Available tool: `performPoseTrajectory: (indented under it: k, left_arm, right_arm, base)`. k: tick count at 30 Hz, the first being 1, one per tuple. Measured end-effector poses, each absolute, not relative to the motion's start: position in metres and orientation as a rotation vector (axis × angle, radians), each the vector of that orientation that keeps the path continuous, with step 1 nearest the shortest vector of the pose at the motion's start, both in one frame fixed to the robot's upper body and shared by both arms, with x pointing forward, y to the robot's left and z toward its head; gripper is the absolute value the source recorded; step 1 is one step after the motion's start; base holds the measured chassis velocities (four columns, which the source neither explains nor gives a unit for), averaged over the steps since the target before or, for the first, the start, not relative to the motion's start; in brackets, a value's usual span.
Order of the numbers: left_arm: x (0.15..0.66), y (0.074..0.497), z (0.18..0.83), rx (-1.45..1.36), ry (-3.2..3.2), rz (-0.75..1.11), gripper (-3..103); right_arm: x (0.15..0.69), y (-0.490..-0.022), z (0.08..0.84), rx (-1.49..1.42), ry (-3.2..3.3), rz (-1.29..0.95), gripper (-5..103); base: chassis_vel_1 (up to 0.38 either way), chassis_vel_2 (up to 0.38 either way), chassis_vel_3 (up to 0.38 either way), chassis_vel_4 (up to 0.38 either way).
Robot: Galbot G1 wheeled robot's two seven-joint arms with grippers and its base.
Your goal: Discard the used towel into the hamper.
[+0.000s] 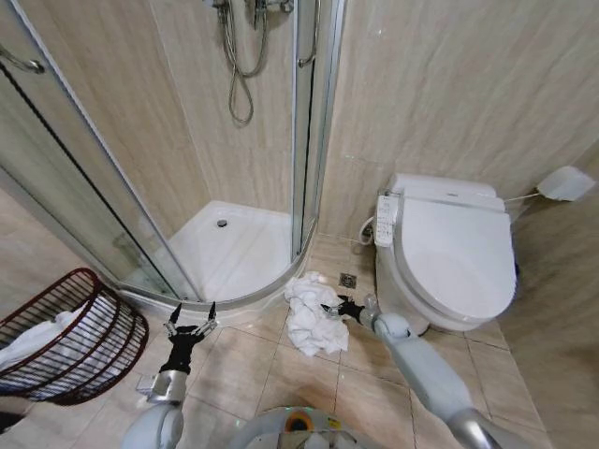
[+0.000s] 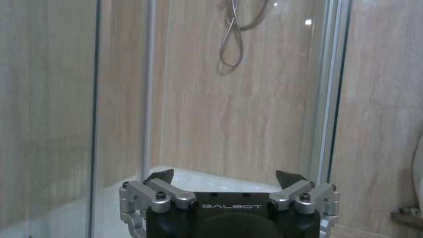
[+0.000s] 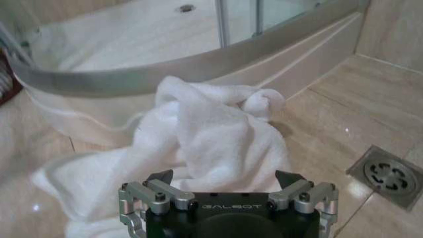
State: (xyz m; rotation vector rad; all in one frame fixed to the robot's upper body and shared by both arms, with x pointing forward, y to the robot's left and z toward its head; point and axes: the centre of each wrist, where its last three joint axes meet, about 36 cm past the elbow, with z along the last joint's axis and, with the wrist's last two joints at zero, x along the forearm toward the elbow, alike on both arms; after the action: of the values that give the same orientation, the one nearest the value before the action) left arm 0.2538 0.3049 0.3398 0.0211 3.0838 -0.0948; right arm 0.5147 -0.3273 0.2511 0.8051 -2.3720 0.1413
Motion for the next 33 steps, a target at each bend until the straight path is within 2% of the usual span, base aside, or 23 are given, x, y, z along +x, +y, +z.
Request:
performPoseTrajectory:
  k: [11,19,21,24,27,31,32,33]
  left_arm:
    - [0.257,0.307,0.338,0.037,3.083,-0.079,100]
    - [0.259,0.309,0.342,0.047,3.075,-0.067,100]
    - [0.259,0.309,0.342,0.047,3.074,-0.067,100]
    - [0.259,0.309,0.342,0.047,3.072,-0.071,100]
    - [0.26,0.308,0.342,0.048,3.07,-0.073,100]
    - [0.261,0.308,0.344,0.054,3.064,-0.069,100]
    - [0.261,0.308,0.344,0.054,3.064,-0.069,100]
    - [0.261,0.308,0.345,0.055,3.062,-0.068,100]
  right_arm:
    - [0.56,-0.312,0.232,0.972,-2.308,0.191,100]
    - [0.57,-0.299,0.215,1.003,-2.31,0.167,101]
    - [0.57,-0.296,0.214,1.003,-2.314,0.158,97]
    - [0.567,-0.287,0.211,1.005,-2.323,0.142,83]
    - [0.565,-0.283,0.209,1.0,-2.333,0.13,78]
    - [0.561,-0.275,0.205,0.971,-2.364,0.107,56]
    - [0.561,-0.275,0.205,0.971,-2.364,0.107,56]
    - [0.562,-0.274,0.205,0.96,-2.374,0.106,51]
  base:
    - [0.0,0.0,0.0,0.0]
    - [0.0,0.0,0.0,0.0]
    - [0.0,0.0,0.0,0.0]
    - [0.0,0.0,0.0,0.0]
    - [0.0,0.0,0.0,0.0]
    - [0.0,0.0,0.0,0.0]
    - [0.0,0.0,0.0,0.0]
    - [0.0,0.0,0.0,0.0]
